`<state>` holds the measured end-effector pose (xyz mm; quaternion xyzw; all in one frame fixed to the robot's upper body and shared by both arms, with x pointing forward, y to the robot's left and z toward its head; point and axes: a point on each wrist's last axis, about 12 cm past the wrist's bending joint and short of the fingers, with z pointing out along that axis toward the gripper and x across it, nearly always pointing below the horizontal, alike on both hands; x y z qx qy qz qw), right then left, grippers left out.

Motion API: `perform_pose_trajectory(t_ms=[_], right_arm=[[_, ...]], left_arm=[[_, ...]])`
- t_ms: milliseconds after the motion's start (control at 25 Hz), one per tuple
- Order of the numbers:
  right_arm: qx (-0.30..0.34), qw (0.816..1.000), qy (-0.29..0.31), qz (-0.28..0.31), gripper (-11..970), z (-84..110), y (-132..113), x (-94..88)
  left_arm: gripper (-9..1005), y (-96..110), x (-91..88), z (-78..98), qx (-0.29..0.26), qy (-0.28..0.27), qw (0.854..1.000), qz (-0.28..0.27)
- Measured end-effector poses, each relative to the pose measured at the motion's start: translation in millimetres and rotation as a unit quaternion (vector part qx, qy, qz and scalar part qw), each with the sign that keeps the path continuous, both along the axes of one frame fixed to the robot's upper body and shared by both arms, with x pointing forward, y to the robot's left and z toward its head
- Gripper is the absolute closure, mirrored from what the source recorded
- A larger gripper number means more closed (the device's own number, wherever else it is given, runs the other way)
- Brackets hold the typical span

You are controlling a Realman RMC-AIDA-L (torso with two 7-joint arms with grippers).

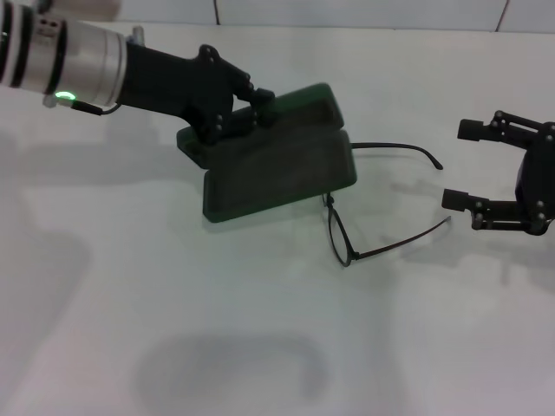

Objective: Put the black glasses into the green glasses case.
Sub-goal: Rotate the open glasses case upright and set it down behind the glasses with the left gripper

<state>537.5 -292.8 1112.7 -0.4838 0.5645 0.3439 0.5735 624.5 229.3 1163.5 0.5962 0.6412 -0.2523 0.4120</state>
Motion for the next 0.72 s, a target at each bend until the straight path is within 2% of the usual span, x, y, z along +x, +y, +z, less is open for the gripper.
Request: perform_pose_trajectory(t_ms=[160, 400, 560, 720], right_arm=[[-0.002, 1.0, -0.003, 0.0, 121, 0.6, -1, 0.5], [-0.003, 1.0, -0.002, -0.002, 121, 0.0, -3, -0.4], [-0.007, 1.0, 0.0, -0.001, 121, -0.9, -4, -1.4], [-0.005, 1.0, 0.0, 0.008, 121, -0.5, -3, -3.4]], left_arm=[[790, 9, -2.9, 2.2, -0.008, -0.004, 1.0, 0.013], [791, 28, -7.6, -13.2, 0.046, 0.018, 0.997, 0.056], [791, 23, -8.2, -21.5, 0.057, 0.039, 0.996, 0.056], [790, 9, -4.0, -27.1, 0.062, 0.046, 0.996, 0.045]])
